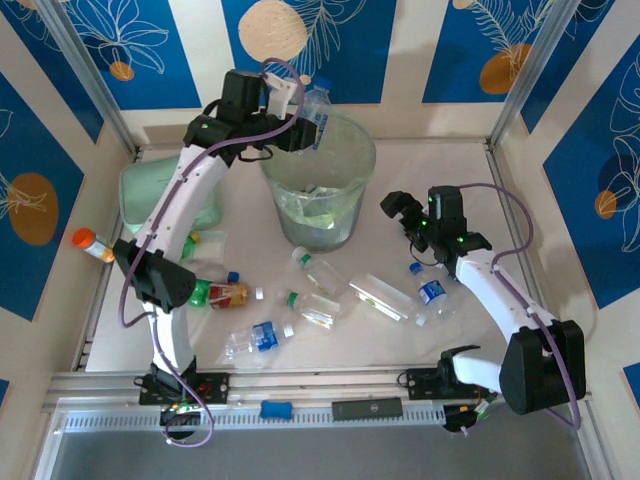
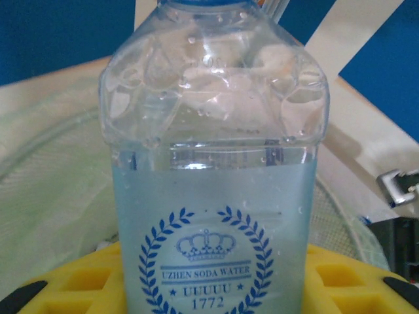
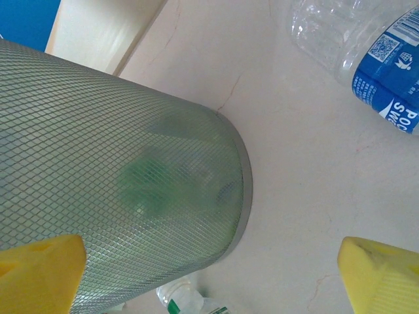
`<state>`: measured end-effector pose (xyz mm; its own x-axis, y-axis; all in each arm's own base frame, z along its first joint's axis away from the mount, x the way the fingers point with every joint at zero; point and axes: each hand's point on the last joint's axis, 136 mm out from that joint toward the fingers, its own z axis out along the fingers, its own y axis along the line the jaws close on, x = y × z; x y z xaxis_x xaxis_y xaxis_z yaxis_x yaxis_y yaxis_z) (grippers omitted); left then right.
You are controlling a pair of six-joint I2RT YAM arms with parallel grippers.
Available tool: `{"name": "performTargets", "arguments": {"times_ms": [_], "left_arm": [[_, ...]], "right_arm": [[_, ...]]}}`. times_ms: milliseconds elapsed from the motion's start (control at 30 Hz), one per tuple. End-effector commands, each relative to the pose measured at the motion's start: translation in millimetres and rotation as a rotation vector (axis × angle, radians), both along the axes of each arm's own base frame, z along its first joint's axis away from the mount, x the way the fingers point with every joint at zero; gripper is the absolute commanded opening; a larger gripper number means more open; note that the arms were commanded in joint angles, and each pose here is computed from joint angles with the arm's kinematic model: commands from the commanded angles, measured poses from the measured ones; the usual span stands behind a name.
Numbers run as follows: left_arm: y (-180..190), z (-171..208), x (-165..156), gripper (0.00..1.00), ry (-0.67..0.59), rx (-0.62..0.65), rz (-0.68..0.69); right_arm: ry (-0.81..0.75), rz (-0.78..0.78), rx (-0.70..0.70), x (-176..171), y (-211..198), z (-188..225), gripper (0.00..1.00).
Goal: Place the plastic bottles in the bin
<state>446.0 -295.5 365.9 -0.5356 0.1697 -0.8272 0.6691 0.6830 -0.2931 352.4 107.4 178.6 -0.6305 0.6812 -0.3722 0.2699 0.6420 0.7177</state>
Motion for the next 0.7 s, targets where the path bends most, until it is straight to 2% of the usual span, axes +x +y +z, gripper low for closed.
{"name": "performTargets", "arguments": {"times_ms": [0, 300, 567, 600, 667], "left_arm": [[-8, -12, -12, 0.45, 0.038, 0.052, -0.038], [-12, -44, -18, 0.46, 0.057, 0.189, -0.045], [-14, -47, -19, 0.49, 0.057, 0.203, -0.049], [-15, -47, -19, 0.52, 0.057, 0.203, -0.049], [-14, -47, -18, 0.63, 0.054, 0.205, -0.045]], "right_arm": [[0.002, -0.011, -0.029, -8, -6, -2, 0.99], [0.0, -0.011, -0.022, -6, -6, -2, 0.99], [-0.002, 0.022, -0.018, -5, -1, -2, 1.0], [-0.003, 0.025, -0.02, -5, 0, -1, 0.99], [-0.002, 0.026, -0.022, -5, 0, -2, 0.99]]}}
